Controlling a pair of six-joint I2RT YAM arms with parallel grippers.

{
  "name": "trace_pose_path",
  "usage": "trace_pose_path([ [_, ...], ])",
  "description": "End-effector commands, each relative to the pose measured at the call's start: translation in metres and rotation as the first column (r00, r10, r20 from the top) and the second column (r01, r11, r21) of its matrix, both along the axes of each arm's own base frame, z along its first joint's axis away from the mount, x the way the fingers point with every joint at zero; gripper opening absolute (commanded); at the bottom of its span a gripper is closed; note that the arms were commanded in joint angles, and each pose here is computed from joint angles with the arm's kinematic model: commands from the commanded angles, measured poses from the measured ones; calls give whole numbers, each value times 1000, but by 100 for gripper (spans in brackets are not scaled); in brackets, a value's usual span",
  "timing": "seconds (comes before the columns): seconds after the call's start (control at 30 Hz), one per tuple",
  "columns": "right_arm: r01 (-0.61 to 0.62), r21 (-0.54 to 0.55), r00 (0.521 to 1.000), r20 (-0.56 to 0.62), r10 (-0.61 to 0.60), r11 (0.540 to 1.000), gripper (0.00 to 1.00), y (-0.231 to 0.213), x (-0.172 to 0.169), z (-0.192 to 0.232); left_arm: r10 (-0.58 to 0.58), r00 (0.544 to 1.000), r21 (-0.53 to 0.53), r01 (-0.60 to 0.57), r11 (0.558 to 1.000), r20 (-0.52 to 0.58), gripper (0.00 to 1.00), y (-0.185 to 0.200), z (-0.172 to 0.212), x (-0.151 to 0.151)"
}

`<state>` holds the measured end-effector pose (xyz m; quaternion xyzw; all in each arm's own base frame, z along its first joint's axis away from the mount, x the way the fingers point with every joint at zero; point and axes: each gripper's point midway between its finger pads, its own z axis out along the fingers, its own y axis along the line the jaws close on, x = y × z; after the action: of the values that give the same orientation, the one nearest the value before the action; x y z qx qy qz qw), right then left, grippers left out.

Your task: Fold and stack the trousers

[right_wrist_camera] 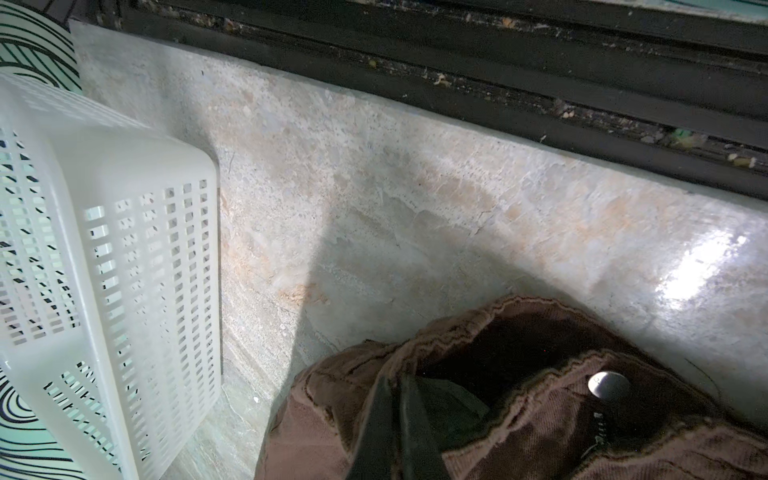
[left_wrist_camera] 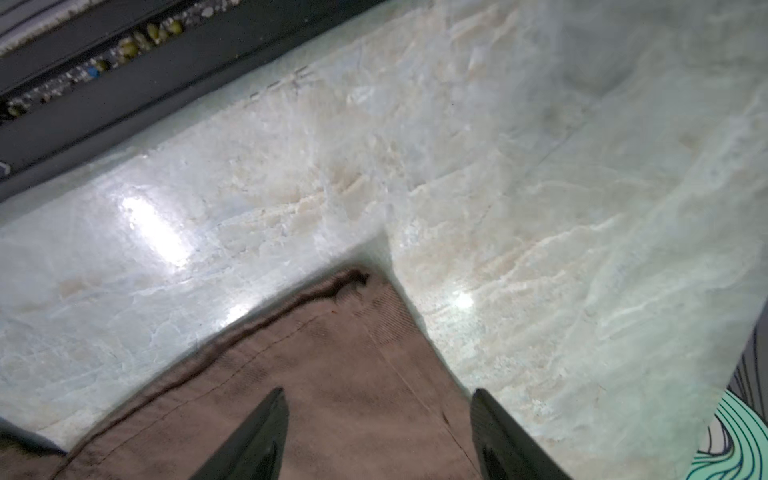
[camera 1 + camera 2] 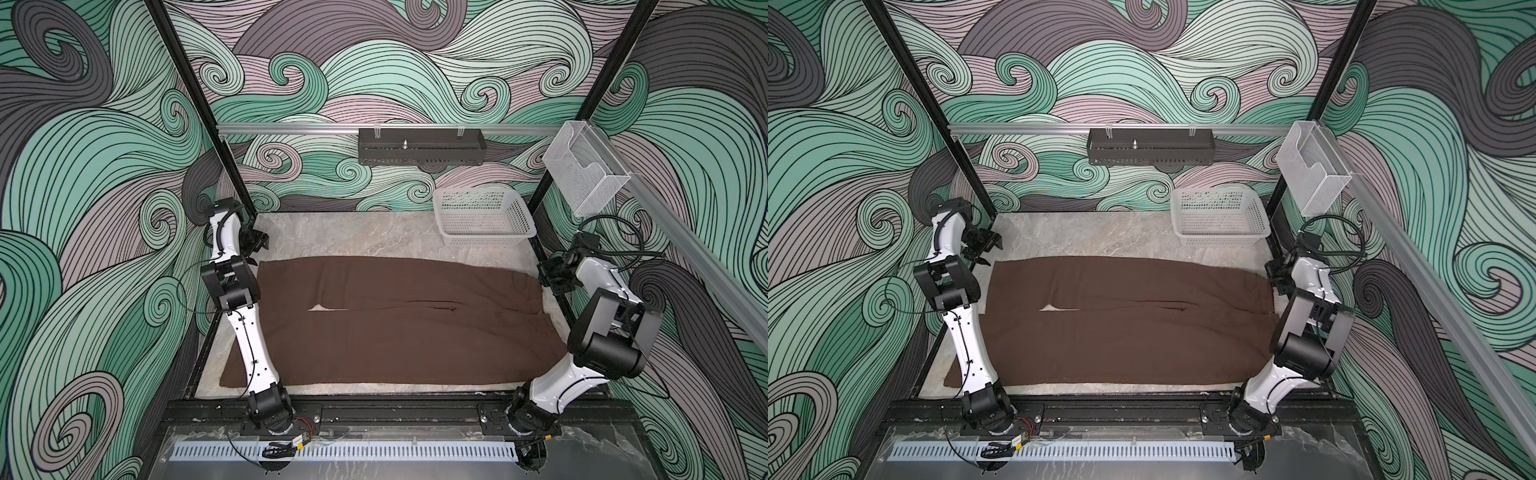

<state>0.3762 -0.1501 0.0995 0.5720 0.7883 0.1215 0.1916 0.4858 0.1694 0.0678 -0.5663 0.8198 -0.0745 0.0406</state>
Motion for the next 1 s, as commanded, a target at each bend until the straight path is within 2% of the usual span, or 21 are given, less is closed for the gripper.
trace_pose_path([
  [0.0, -24, -29, 1000, 10, 24, 999, 0, 0, 9, 2, 35, 999, 31, -34, 999, -42, 70, -1, -8, 0],
  [0.27, -29, -29, 1000, 1, 29, 999, 0, -1, 12, -3, 28, 989, 118, -10, 993, -147, 61, 6, -36, -11],
  [0.43, -29, -30, 1000, 6, 29, 999, 0, -1, 12, -2, 13, 983, 127, 11, 992, -183, 53, 3, -48, -15],
  [0.67, -29, -42, 1000, 4, 29, 999, 0, -2, 11, -2, 12, 982, 121, 11, 993, -187, 24, 2, -56, -14],
  [0.8, -29, -39, 1000, 7, 30, 999, 0, -3, 12, -1, 22, 988, 141, 0, 990, -153, 14, 6, -49, -8],
  [0.9, -29, -40, 1000, 8, 30, 999, 0, -3, 13, 0, 27, 993, 175, -6, 985, -119, 3, 13, -41, -1],
  [0.97, -28, -42, 1000, 10, 28, 999, 0, -3, 13, 1, 25, 996, 190, -9, 982, -82, 0, 16, -33, 6],
])
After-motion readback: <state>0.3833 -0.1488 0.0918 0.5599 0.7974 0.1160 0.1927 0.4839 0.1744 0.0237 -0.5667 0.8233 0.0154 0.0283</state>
